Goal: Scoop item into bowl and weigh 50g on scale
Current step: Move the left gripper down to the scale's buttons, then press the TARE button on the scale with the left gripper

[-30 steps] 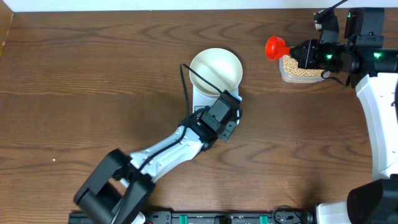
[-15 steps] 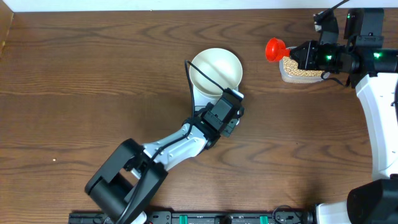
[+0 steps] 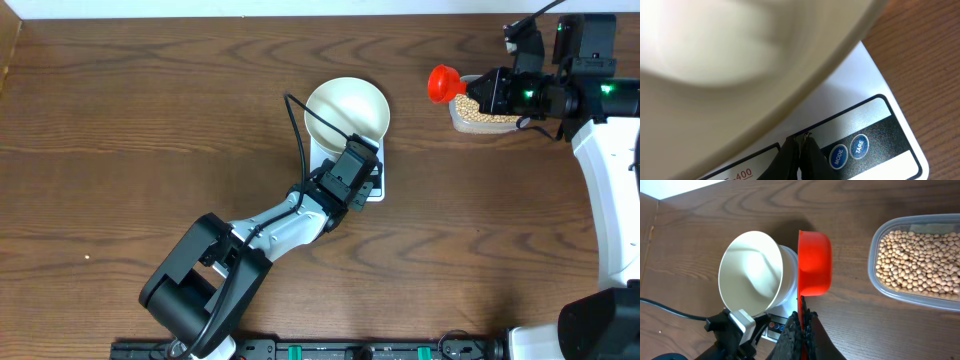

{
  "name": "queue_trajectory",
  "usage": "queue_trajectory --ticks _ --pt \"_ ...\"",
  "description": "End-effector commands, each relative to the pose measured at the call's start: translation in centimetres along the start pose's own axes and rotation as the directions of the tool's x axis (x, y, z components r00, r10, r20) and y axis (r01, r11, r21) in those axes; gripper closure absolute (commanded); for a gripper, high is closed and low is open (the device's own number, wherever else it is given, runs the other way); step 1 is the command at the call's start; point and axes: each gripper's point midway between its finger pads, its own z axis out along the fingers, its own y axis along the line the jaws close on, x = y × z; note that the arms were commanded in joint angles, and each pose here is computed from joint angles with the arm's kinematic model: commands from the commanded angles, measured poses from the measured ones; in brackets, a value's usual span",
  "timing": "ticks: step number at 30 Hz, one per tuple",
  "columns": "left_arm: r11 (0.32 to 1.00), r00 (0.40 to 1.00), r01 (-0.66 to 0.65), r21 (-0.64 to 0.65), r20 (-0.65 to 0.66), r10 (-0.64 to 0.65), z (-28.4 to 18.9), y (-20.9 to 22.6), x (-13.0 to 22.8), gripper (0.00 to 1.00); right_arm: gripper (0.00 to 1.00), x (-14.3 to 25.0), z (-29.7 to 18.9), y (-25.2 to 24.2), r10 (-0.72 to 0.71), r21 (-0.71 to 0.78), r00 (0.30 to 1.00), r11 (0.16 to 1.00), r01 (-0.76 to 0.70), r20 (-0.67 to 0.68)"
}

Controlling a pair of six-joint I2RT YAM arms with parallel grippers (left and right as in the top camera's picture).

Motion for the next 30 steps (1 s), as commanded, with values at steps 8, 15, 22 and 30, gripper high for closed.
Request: queue_trajectory --ticks 8,15,22,30 --pt "1.000 1.000 0.010 -0.002 0.000 -0.010 -0.1 0.0 0.0 0.93 0.99 0.6 0.1 -0.3 0.000 0.010 1.000 1.000 0.000 -0.019" --pt "1.000 1.000 0.005 0.020 -0.028 -0.004 0.0 -0.4 0.7 0.93 0.99 0.7 0.1 -0.3 0.003 0.011 1.000 1.000 -0.002 -0.023" --pt "0.998 0.997 -0.029 0.052 -0.070 0.033 0.2 -0.9 2.3 0.93 0.99 0.7 0.1 -0.3 0.004 0.012 1.000 1.000 -0.003 -0.025" --pt "0.997 0.998 -0.051 0.063 0.046 0.049 -2.2 -0.9 -1.3 0.93 0.99 1.2 0.1 -1.0 0.002 0.051 0.999 0.999 0.000 -0.041"
